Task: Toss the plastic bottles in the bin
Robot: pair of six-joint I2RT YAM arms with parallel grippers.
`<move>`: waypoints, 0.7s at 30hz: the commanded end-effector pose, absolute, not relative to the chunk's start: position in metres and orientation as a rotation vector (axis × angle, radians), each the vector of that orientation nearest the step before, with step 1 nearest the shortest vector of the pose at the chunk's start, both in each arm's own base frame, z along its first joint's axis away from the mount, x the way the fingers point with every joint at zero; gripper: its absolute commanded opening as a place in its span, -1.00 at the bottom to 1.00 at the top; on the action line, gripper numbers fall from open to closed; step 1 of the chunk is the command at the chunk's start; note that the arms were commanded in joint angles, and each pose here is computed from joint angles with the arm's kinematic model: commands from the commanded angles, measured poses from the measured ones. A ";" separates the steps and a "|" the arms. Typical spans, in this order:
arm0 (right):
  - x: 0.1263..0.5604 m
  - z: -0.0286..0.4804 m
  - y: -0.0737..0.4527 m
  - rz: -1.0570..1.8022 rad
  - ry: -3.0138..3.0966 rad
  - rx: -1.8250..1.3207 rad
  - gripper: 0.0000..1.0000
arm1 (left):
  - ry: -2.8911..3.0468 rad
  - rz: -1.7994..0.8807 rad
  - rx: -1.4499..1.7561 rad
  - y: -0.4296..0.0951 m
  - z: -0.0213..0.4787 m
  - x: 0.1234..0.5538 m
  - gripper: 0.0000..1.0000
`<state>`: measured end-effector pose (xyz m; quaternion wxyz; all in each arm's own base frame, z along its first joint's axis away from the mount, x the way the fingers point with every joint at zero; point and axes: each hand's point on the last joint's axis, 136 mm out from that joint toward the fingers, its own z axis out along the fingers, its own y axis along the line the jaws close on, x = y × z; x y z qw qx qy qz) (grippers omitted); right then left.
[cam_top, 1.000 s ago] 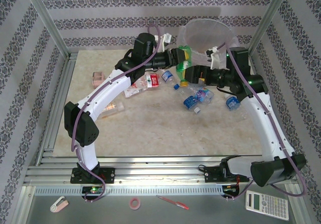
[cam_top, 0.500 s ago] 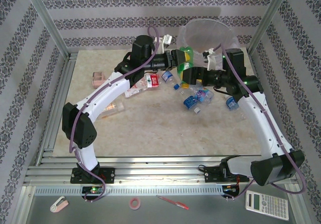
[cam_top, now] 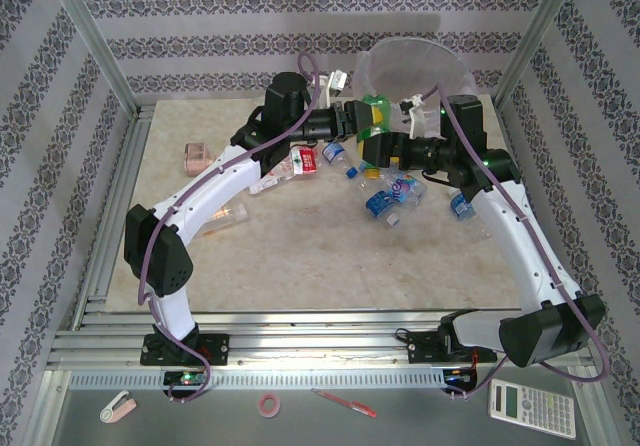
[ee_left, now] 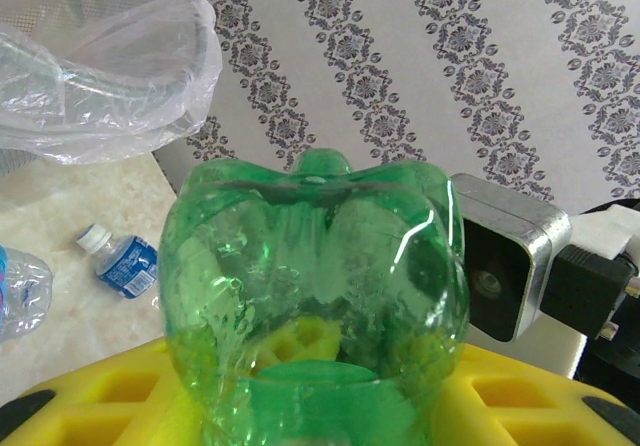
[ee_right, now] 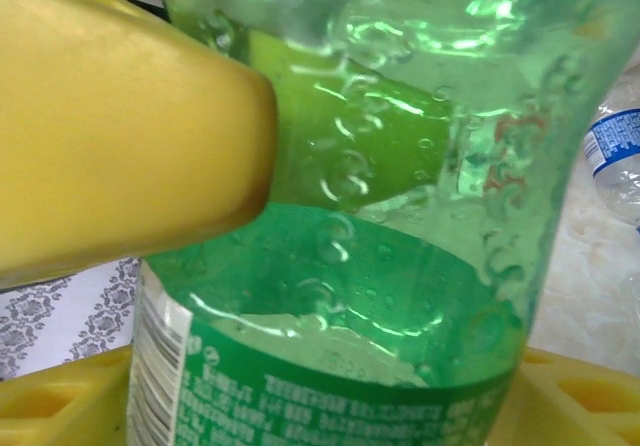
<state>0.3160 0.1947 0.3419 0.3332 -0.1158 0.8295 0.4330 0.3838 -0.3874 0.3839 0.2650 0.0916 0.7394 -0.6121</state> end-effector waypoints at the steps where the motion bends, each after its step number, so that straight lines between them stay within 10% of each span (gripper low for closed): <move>1: 0.317 0.342 0.199 1.145 2.160 -0.310 0.46 | 1.882 -1.717 0.335 -0.389 0.419 0.364 -0.16; 21: 0.313 0.345 0.194 1.105 2.157 -0.275 -0.34 | 1.861 -1.732 0.373 -0.394 0.420 0.353 0.02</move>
